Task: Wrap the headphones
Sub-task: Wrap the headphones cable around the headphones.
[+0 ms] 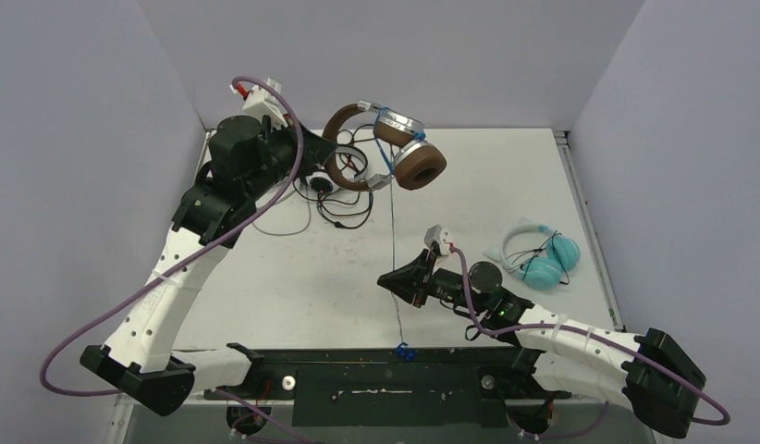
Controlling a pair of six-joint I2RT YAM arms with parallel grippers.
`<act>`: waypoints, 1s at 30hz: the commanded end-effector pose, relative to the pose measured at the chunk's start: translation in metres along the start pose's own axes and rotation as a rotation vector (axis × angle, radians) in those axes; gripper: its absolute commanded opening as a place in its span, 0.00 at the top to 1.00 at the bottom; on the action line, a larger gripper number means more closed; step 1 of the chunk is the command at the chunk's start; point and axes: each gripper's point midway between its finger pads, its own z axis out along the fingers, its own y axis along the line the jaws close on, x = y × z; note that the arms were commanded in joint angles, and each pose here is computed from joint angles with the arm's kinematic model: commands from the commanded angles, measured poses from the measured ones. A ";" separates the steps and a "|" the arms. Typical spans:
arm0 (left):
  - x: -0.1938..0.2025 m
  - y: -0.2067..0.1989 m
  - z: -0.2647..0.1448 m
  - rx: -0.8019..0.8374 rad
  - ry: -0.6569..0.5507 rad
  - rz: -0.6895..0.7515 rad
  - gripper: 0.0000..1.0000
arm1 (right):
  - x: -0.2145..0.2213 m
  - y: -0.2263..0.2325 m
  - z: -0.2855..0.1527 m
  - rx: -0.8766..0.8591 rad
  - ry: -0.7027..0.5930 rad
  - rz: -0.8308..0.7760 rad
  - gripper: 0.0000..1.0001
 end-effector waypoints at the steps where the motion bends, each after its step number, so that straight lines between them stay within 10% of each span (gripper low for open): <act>1: -0.037 -0.013 -0.009 0.040 -0.131 -0.038 1.00 | -0.034 0.022 0.006 -0.083 -0.082 -0.009 1.00; 14: -0.003 0.125 0.012 -0.409 -0.242 0.332 1.00 | -0.049 0.032 0.004 -0.063 0.053 -0.006 1.00; 30: 0.121 0.149 0.005 -0.223 0.103 1.094 1.00 | -0.040 -0.017 0.021 0.123 0.398 -0.132 1.00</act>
